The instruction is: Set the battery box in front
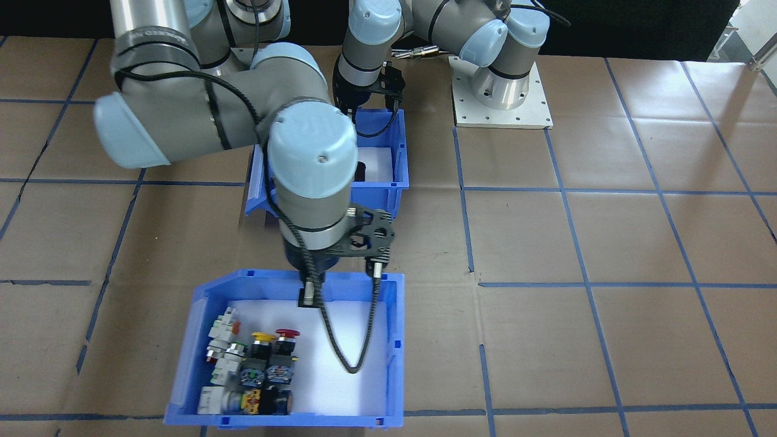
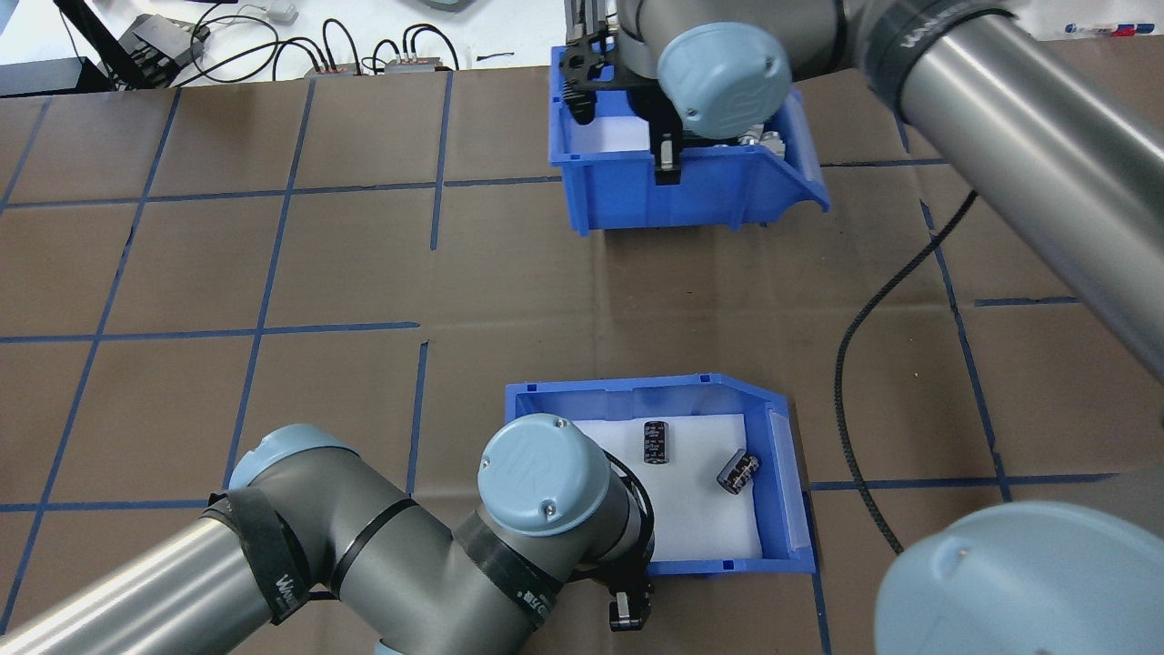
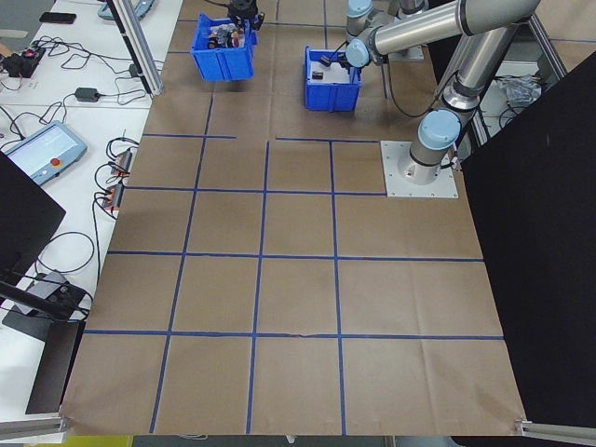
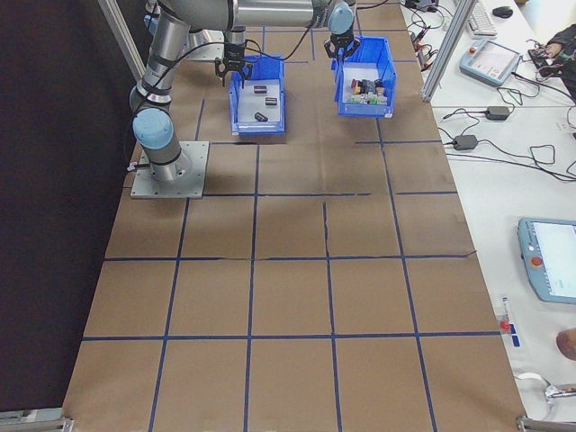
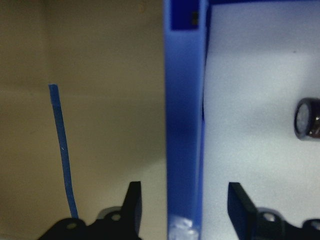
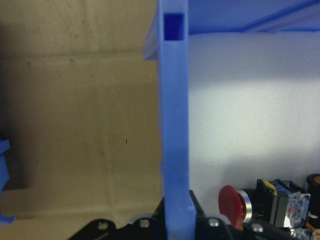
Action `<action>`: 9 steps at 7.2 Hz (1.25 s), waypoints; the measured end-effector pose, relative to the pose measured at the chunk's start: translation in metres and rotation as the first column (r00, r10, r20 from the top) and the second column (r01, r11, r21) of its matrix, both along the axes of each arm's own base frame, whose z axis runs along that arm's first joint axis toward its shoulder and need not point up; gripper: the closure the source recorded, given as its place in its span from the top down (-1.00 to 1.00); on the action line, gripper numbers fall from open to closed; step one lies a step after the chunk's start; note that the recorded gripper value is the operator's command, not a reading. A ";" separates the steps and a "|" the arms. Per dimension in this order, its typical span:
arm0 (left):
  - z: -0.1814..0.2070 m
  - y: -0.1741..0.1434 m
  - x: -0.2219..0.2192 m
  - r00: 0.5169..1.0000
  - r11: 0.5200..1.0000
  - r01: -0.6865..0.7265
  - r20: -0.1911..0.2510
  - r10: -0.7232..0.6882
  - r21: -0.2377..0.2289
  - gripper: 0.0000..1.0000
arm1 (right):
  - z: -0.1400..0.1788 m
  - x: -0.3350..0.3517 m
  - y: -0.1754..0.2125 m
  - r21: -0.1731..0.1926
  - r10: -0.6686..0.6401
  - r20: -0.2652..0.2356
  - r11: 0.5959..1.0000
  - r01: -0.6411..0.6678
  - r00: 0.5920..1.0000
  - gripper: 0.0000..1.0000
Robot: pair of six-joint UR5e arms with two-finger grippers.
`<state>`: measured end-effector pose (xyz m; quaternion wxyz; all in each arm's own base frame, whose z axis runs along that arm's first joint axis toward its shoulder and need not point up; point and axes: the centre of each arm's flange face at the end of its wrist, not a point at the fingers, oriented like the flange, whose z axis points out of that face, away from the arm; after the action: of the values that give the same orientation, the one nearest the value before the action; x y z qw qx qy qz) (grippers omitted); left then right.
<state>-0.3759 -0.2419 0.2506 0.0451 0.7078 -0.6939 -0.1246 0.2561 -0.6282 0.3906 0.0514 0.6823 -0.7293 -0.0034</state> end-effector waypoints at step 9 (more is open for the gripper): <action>0.047 -0.124 0.136 0.983 0.963 0.151 0.136 -0.123 -0.224 -1.00 | 0.011 -0.270 0.144 0.040 0.111 -0.021 0.993 -0.110 0.994 -0.93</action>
<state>-0.2404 -0.3655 0.2979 0.0771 0.6539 -0.7526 -0.0021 -0.0143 -0.4842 0.4017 0.0467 0.7224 -0.6895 -0.0228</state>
